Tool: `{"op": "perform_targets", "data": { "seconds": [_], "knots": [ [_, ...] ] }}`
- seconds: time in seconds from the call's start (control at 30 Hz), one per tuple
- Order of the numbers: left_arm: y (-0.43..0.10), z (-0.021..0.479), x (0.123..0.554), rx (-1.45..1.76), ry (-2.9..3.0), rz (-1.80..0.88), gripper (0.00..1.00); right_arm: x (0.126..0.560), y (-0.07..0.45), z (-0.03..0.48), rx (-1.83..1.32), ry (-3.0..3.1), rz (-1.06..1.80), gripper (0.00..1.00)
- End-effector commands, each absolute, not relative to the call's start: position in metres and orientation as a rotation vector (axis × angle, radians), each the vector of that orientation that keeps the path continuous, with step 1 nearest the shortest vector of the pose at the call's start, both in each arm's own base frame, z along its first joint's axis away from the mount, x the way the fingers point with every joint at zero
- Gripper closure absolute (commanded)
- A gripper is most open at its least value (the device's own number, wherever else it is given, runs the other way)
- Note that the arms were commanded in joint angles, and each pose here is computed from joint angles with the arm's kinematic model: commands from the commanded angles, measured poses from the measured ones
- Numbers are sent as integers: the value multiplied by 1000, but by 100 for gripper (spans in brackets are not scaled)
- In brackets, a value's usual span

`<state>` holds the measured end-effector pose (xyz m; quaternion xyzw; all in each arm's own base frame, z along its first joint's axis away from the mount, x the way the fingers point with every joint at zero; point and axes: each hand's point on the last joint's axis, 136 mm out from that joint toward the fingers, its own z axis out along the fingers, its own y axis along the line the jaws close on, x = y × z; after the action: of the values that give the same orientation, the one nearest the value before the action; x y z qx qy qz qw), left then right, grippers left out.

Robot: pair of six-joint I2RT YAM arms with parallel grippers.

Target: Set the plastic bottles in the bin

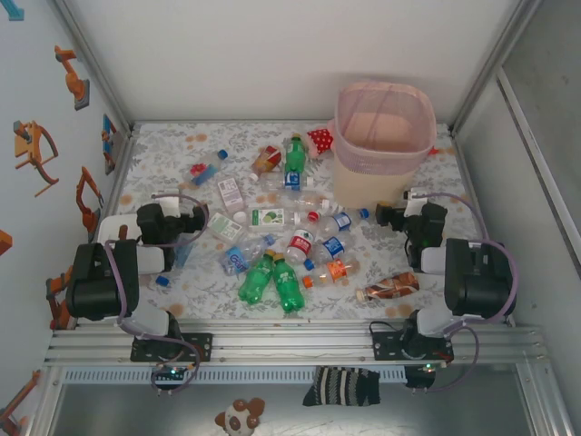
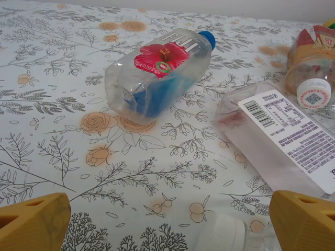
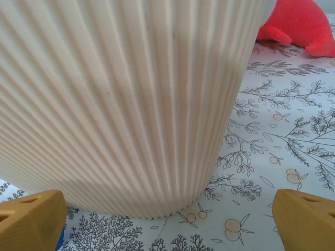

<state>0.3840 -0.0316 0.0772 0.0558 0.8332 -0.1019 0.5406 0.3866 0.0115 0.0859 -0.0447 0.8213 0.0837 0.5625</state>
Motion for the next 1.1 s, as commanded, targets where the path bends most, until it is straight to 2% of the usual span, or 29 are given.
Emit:
{"op": "perform_targets", "data": {
  "seconds": [0.0,1.07],
  "knots": [
    [-34,87,387,167,1938,-246,3,390,11,93,-124,1898,193,1],
    [-28,87,390,126,1944,-222,3,390,11,93,-122,1899,190,1]
  ]
}}
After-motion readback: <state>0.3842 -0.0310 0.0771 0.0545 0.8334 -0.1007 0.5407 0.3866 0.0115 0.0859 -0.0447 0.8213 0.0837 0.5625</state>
